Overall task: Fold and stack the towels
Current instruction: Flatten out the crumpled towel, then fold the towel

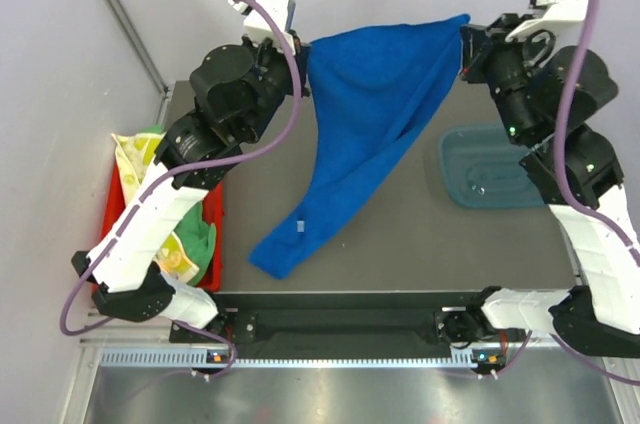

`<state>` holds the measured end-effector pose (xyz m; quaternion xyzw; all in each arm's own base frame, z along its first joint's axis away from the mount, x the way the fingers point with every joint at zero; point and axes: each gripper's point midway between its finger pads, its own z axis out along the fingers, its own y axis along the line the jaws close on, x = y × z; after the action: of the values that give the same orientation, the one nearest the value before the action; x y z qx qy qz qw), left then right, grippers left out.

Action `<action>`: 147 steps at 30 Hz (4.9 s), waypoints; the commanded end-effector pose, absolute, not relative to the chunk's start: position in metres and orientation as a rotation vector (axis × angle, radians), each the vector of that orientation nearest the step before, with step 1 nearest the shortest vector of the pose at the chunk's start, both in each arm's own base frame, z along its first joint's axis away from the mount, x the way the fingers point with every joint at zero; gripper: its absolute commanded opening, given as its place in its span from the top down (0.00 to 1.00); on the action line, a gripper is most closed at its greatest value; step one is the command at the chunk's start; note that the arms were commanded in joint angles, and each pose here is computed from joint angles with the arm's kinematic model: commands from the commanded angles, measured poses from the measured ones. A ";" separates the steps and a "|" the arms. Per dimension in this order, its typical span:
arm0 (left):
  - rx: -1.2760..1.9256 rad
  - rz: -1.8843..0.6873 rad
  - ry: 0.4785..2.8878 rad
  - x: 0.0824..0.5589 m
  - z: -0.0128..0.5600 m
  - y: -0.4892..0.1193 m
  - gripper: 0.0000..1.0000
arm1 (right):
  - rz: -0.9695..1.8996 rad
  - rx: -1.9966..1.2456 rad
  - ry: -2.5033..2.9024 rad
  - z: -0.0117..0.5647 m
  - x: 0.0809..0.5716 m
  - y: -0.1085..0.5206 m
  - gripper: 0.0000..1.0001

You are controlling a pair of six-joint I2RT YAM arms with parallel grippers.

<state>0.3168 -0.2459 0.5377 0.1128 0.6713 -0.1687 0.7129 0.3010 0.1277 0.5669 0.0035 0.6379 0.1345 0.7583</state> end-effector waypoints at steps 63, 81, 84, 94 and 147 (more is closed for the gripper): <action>0.102 -0.476 1.192 0.378 0.623 -0.185 1.00 | 0.329 -0.190 1.247 0.606 0.346 0.155 1.00; 0.077 -0.478 1.365 0.597 0.458 -0.166 1.00 | 0.393 -0.124 1.423 0.478 0.582 0.152 1.00; 0.068 -0.483 1.395 0.620 0.426 -0.167 1.00 | 0.410 -0.100 1.469 0.445 0.604 0.150 1.00; 0.064 -0.517 1.468 0.651 0.354 -0.171 1.00 | 0.405 -0.067 1.582 0.364 0.640 0.147 0.99; 0.024 -0.701 1.727 0.466 0.257 -0.173 1.00 | 0.504 0.009 1.901 0.232 0.429 0.150 1.00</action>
<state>0.4728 -0.1796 0.2268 0.0128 0.7703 -0.3026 0.5612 0.4347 0.1462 0.2079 0.0045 0.8258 0.2136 0.5220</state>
